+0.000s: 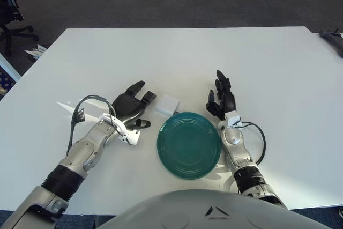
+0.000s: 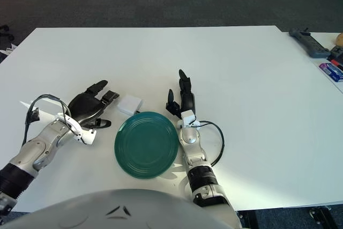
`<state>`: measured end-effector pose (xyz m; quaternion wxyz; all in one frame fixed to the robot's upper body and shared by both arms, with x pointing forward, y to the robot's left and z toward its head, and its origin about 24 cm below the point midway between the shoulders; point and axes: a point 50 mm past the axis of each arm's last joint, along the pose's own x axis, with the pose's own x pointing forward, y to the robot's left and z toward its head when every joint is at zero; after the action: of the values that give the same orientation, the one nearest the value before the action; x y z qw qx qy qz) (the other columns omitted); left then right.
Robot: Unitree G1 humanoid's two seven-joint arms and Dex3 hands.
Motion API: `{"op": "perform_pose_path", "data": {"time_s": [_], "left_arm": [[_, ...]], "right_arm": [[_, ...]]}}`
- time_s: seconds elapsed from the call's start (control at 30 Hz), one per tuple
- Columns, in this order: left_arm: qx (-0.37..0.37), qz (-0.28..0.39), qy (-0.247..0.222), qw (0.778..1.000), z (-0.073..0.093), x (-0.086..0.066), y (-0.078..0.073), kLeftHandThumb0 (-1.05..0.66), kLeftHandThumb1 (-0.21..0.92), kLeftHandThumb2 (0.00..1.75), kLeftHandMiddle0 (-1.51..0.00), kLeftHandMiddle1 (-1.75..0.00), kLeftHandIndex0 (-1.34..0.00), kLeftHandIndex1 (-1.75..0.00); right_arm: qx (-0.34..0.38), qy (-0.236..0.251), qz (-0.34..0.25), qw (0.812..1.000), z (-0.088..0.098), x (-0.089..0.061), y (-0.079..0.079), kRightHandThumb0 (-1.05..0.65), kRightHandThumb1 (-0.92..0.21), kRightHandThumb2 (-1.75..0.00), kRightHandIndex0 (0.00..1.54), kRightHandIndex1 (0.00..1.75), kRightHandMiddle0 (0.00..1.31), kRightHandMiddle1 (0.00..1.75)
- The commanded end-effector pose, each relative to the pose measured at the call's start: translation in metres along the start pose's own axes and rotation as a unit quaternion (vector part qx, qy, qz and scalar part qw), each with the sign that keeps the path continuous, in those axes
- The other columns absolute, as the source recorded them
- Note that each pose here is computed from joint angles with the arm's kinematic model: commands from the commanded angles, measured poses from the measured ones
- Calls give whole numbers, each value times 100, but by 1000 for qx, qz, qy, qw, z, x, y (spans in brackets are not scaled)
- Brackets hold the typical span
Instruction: Put the charger into the plate.
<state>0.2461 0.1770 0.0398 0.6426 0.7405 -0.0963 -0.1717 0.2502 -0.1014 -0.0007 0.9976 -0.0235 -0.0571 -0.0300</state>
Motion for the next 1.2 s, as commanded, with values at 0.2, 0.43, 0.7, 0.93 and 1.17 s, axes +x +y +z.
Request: {"op": "perform_pose_path", "data": {"time_s": [0.2, 0.43, 0.7, 0.93, 1.17], "left_arm": [[-17, 61, 18, 998, -6, 10, 16, -105, 92, 47, -11, -1, 0, -83], [-24, 61, 17, 998, -5, 12, 18, -105, 92, 44, -11, 0, 0, -88], [-21, 56, 13, 998, -3, 15, 21, -105, 92, 46, -11, 0, 0, -86], [-29, 45, 6, 999, 1, 17, 23, -105, 92, 47, -12, 0, 0, -85], [-66, 31, -12, 997, 5, 20, 24, -105, 92, 47, -13, -1, 0, -84]], "right_arm": [[-23, 160, 3, 987, -63, -62, -7, -87, -92, -82, 13, 0, 0, 30], [-21, 160, 0, 987, -65, -63, -6, -89, -92, -83, 14, 1, 0, 32], [-29, 158, 5, 987, -64, -63, -7, -90, -92, -85, 14, 0, 0, 32], [-34, 158, 3, 987, -65, -64, -6, -90, -92, -85, 14, 0, 0, 33], [-36, 156, 2, 987, -64, -65, -5, -90, -92, -85, 15, 1, 0, 33]]}}
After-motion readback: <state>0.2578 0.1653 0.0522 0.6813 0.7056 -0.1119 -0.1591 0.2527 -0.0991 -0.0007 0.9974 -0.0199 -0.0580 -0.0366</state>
